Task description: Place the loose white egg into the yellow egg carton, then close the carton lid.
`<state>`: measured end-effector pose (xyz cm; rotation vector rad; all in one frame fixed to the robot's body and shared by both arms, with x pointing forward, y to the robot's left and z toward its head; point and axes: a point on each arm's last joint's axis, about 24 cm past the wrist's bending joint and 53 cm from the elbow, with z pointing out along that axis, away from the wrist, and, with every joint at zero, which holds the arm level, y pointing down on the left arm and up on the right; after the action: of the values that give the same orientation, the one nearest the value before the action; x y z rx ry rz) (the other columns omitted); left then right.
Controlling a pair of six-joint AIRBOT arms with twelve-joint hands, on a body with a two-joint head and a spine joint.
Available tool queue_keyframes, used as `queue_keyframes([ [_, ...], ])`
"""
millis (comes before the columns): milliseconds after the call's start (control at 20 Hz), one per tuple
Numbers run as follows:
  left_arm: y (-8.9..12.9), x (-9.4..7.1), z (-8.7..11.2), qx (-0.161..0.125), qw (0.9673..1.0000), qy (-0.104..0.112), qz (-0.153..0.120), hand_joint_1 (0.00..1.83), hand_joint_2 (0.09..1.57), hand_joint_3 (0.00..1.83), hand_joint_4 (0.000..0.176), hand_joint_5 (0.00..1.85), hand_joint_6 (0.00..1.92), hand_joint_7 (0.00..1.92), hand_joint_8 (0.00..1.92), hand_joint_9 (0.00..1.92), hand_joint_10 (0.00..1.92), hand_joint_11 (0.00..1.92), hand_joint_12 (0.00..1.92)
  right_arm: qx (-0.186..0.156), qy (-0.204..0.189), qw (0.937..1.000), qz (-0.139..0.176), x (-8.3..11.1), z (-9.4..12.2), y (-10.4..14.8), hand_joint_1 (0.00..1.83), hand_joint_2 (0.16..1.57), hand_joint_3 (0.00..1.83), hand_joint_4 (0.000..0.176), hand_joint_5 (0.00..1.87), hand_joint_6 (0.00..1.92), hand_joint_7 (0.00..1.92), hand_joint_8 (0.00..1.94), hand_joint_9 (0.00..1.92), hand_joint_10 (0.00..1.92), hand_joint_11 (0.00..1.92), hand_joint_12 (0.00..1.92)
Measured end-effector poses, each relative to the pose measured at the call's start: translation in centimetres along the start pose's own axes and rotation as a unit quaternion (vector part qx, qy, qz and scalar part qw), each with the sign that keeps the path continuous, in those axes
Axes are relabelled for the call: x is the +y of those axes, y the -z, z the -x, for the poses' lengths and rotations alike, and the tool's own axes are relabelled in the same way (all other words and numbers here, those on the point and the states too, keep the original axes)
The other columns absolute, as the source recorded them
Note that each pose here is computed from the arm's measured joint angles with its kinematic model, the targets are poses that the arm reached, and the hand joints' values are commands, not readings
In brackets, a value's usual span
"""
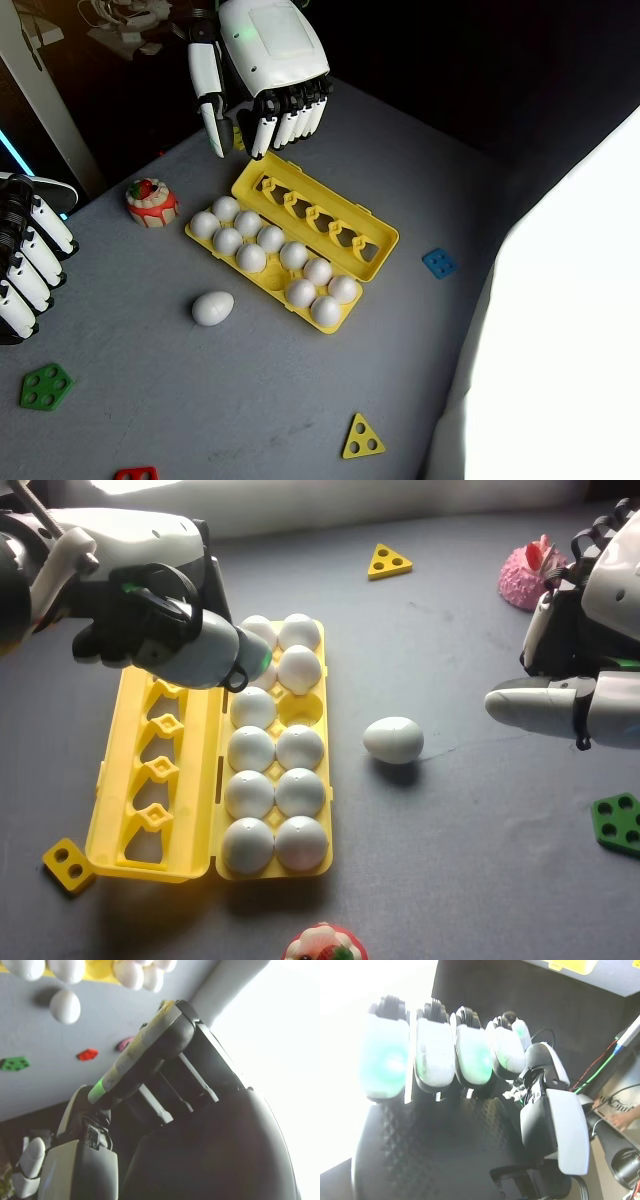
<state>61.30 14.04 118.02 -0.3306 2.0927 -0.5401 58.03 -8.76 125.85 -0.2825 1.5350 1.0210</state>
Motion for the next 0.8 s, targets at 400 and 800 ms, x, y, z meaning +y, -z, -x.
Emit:
queue_keyframes([
  [400, -0.4, 1.2, -0.6, 0.009, 0.9999, -0.002, 0.012, 0.31, 1.3, 0.01, 0.019, 0.21, 0.01, 0.22, 0.0, 0.25, 0.02, 0.0, 0.82, 0.011, -0.03, 0.9989, -0.035, -1.6, -0.7, 0.1, 0.16, 1.13, 0.0, 0.012, 0.09, 0.0, 0.06, 0.0, 0.07, 0.01, 0.0, 0.03],
  [800, -0.6, 1.2, -0.2, 0.001, 0.9998, -0.015, 0.01, 0.3, 1.31, 0.0, 0.016, 0.21, 0.0, 0.21, 0.0, 0.23, 0.0, 0.0, 0.76, 0.033, -0.037, 0.9905, -0.128, -4.7, -4.5, -1.6, 0.75, 1.01, 0.0, 0.022, 0.0, 0.0, 0.0, 0.0, 0.01, 0.0, 0.0, 0.0],
])
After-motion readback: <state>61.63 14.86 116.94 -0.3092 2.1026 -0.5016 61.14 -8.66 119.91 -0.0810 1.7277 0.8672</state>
